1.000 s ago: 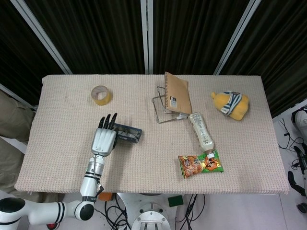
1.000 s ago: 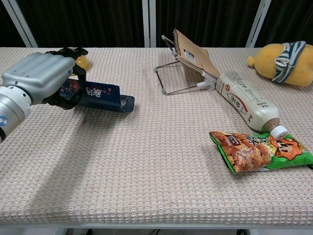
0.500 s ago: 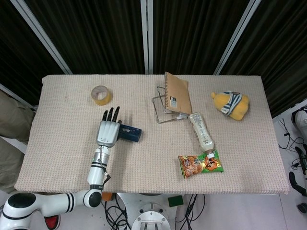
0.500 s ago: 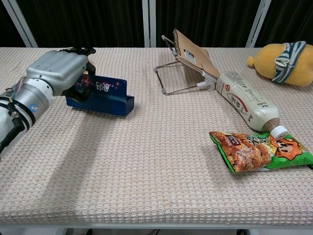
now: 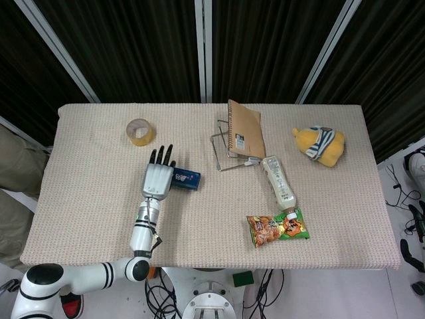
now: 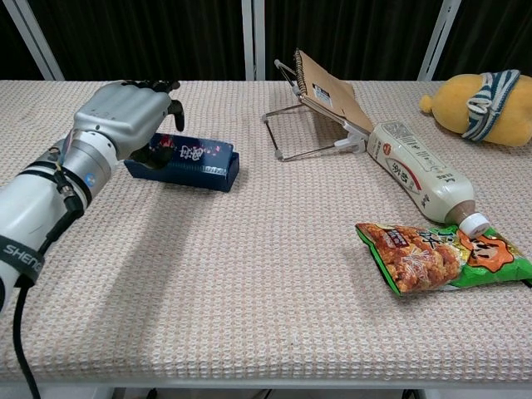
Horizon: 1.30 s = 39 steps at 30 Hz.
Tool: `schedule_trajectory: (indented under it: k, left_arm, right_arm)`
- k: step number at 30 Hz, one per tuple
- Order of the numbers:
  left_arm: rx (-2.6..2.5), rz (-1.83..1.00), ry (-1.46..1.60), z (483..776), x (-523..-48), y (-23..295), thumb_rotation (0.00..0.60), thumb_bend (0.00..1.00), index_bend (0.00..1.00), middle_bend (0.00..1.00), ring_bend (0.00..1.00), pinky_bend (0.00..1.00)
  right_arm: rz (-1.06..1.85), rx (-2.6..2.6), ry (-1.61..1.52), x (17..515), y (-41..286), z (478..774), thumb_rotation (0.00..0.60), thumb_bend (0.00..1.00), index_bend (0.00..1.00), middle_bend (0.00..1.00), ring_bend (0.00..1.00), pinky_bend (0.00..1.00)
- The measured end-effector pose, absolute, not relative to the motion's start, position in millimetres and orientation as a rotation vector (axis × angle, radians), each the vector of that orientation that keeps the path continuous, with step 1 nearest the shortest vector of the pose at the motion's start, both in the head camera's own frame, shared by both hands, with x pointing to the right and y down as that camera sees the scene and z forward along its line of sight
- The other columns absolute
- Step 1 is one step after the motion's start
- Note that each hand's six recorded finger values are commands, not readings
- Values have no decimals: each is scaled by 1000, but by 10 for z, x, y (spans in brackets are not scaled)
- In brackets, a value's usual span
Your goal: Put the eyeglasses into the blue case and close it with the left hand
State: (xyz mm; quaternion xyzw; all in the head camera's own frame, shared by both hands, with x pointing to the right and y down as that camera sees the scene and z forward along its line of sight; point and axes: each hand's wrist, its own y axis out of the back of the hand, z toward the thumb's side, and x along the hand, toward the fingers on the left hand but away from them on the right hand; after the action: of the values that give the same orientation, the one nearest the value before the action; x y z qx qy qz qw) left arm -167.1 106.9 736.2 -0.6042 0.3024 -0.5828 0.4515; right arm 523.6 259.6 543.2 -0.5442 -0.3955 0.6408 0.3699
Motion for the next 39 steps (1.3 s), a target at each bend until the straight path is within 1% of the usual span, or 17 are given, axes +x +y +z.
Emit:
schedule_trajectory:
  k: [3,6,12,16,20,23,26,29,33,35,39]
  left_arm:
    - [-1480,-1420,759,7378,-1628,1039,600,376,48,0,0,125]
    - [-1457,-1418,760,7424,-1607,1007,600,372,17,0,0,124]
    - [-1432,-1426,743,7507,-1562,963,600,351,11,0,0,123]
    - [-1428,-1426,743,7508,-1552,936,600,321,10,0,0,122]
    - [-1431,-1411,766,7452,-1554,919,600,288,11,0,0,122]
    - [-1449,-1393,789,7367,-1557,910,600,255,13,0,0,123]
    - [-1492,-1362,793,7239,-1552,914,600,246,13,0,0,124]
    - [-1554,-1337,737,7092,-1586,915,600,227,13,0,0,124]
    - [-1621,-1325,526,6954,-1709,925,600,175,9,0,0,121]
    - [-1633,-1324,411,6976,-1743,952,600,170,7,0,0,119]
    - [-1655,-1309,192,7122,-1735,998,567,147,1,0,0,113]
  right_arm:
    - [1647,-1395,-1018,5247,2607,5432,600,503,0,0,0,0]
    - [1645,-1389,-1023,5260,2609,5412,600,503,0,0,0,0]
    - [1647,-1385,-1027,5288,2600,5400,600,503,0,0,0,0]
    - [1644,-1392,-1025,5274,2604,5415,600,505,0,0,0,0]
    - [1640,-1387,-1028,5279,2597,5399,600,505,0,0,0,0]
    - [1637,-1387,-1027,5277,2590,5393,600,506,0,0,0,0]
    - [1638,-1391,-1024,5273,2590,5399,600,506,0,0,0,0]
    - [1635,-1392,-1024,5268,2595,5399,600,506,0,0,0,0]
    - [1624,-1390,-1029,5252,2599,5396,600,508,0,0,0,0]
    - [1613,-1388,-1031,5242,2597,5394,600,512,0,0,0,0]
    - [1608,-1379,-1035,5249,2594,5381,600,514,0,0,0,0]
